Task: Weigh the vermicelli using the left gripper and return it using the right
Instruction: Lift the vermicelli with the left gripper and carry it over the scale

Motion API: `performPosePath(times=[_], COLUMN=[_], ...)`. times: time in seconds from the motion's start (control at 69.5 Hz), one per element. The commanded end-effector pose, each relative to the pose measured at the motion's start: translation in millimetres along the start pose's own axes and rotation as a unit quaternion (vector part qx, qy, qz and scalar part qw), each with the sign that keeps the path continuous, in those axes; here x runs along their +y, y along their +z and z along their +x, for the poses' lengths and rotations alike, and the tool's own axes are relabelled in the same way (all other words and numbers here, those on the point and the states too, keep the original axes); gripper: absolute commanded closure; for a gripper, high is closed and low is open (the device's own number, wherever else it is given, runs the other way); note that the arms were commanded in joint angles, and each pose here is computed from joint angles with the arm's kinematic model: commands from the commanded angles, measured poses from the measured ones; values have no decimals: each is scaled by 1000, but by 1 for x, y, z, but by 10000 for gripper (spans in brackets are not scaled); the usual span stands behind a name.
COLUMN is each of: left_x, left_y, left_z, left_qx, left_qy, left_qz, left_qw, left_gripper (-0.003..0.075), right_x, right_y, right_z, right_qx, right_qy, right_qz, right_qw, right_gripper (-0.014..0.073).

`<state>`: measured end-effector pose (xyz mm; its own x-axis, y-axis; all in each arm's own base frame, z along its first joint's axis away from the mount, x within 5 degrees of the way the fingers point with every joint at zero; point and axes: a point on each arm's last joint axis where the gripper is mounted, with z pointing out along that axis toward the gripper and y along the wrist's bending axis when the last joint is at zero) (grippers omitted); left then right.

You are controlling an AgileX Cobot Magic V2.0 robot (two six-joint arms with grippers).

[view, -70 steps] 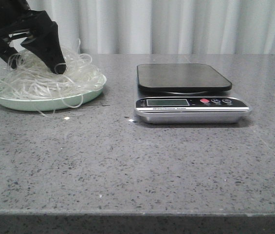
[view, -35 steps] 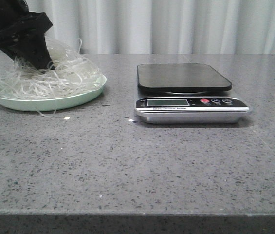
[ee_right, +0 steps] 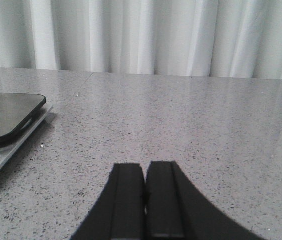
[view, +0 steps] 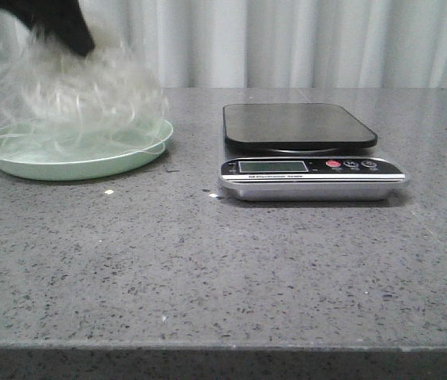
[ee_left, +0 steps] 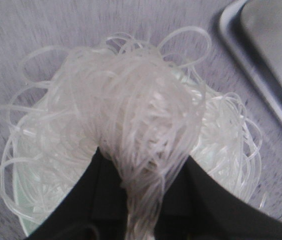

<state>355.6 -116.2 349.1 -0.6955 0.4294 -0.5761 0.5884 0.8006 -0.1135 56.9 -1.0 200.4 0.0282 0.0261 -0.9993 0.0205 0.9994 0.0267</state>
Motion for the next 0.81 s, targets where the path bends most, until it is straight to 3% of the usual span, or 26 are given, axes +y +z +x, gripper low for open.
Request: performPosePath(times=[0.0,0.201,0.388,0.576,0.791], left_x=[-19,-51,-101,-143,-161], left_y=[-55,-100,-105,-76,-24], left_z=[-29,-57,-69,-78,-80], left_qx=[-107,-198,-234,-236,-186], left_qy=[15,41,89,115,122], left_qz=[7,50,94,135,160], left_qw=[994,978,964,956,962], left_gripper=[575,575,575,575,575], right_x=[-1,-1,-1,-1,-1], right_y=[-2,-2,-2,-2,-2], right_z=[-10,-10,-10,-10,-10], right_qx=[-49,-49,-49,-49,-49], right_qy=[-1,-1,-1,-1,-1], right_qz=[7,7,7,7,7], right_qw=[999,999,999,999,999], right_gripper=[444,444,444,444,444])
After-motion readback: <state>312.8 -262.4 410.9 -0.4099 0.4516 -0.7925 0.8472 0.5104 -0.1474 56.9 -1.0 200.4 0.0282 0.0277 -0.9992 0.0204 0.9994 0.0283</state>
